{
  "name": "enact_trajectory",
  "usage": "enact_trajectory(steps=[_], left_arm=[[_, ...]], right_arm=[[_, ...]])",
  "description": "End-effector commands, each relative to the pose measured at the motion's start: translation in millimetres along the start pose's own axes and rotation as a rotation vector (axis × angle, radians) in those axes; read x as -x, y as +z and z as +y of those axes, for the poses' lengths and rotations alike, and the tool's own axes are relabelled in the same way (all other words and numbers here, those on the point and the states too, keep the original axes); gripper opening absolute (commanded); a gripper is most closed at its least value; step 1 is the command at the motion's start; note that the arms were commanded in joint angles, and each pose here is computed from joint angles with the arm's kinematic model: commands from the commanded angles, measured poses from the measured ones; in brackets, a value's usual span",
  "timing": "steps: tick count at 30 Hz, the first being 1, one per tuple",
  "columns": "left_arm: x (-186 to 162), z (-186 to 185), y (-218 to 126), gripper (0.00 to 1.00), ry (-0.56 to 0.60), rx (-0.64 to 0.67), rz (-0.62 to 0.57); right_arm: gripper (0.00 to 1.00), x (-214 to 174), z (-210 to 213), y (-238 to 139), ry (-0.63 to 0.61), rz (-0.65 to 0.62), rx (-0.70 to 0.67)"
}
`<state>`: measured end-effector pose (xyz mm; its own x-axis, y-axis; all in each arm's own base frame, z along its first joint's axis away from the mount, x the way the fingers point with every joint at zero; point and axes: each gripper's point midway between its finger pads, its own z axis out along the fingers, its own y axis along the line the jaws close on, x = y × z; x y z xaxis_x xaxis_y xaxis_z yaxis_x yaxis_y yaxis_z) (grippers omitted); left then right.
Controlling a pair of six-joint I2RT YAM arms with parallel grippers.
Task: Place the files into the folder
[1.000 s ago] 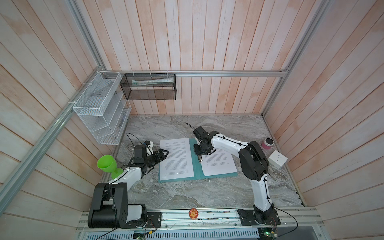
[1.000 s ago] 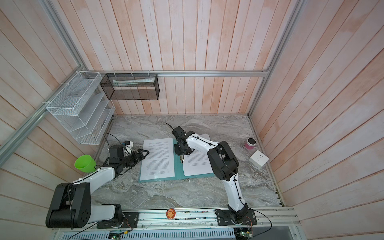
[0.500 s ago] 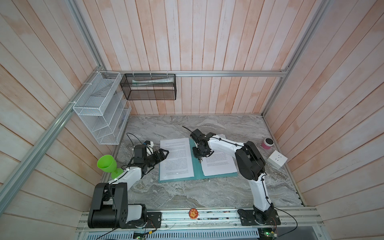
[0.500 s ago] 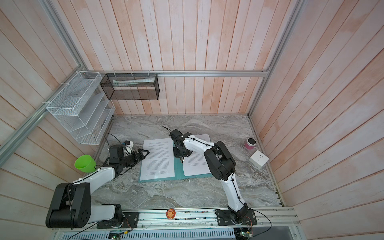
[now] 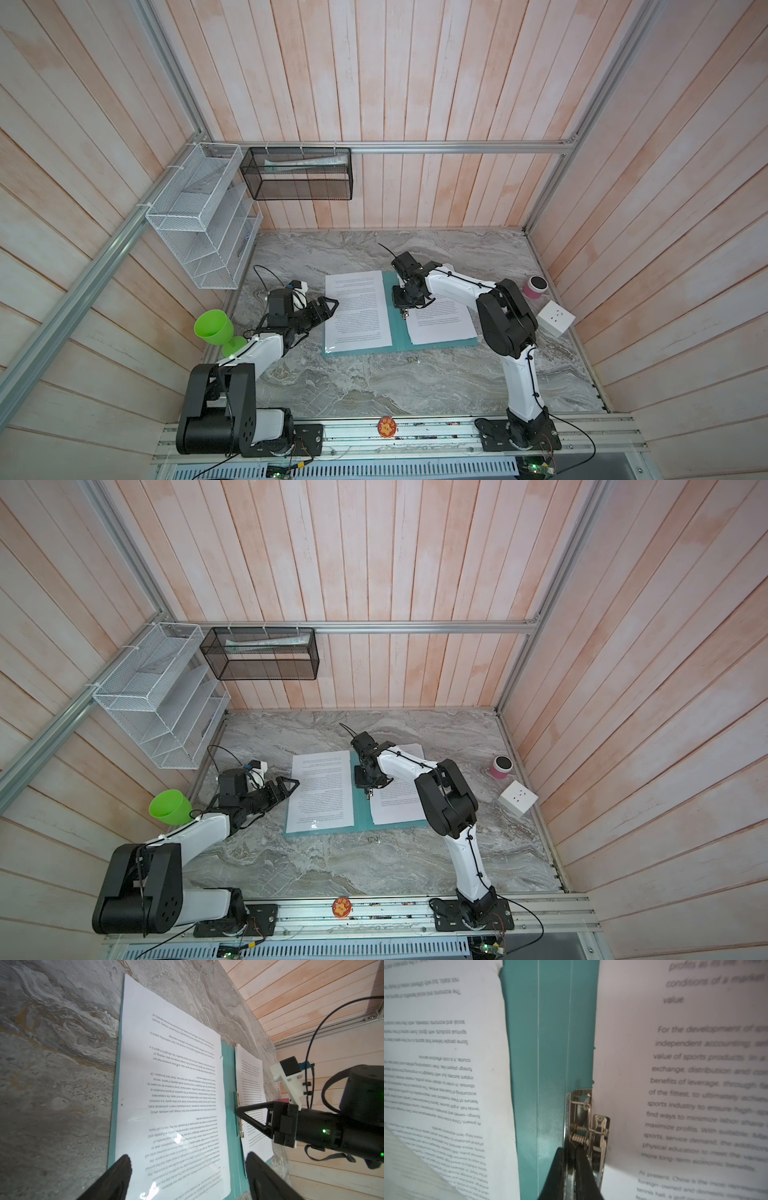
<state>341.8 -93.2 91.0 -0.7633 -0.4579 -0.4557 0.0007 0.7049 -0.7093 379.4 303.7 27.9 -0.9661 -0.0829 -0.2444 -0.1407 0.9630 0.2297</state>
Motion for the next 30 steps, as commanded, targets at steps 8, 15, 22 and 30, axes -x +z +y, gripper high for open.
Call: enact_trajectory(steps=[8,15,22,30], left_arm=[[-6,7,-4,0.88,-0.037,0.039,0.019],[-41,37,-19,0.89,-0.088,0.2,0.105],[-64,33,-18,0.89,-0.099,0.124,0.16],[-79,29,-12,0.89,-0.099,0.098,0.229]], right_arm=[[0.09,-15,-23,20,0.067,0.066,0.029],[0.1,-21,-23,22,0.056,0.07,0.053],[0.1,-26,-25,23,0.049,0.074,0.067],[0.1,-37,-28,26,0.047,0.085,0.082]])
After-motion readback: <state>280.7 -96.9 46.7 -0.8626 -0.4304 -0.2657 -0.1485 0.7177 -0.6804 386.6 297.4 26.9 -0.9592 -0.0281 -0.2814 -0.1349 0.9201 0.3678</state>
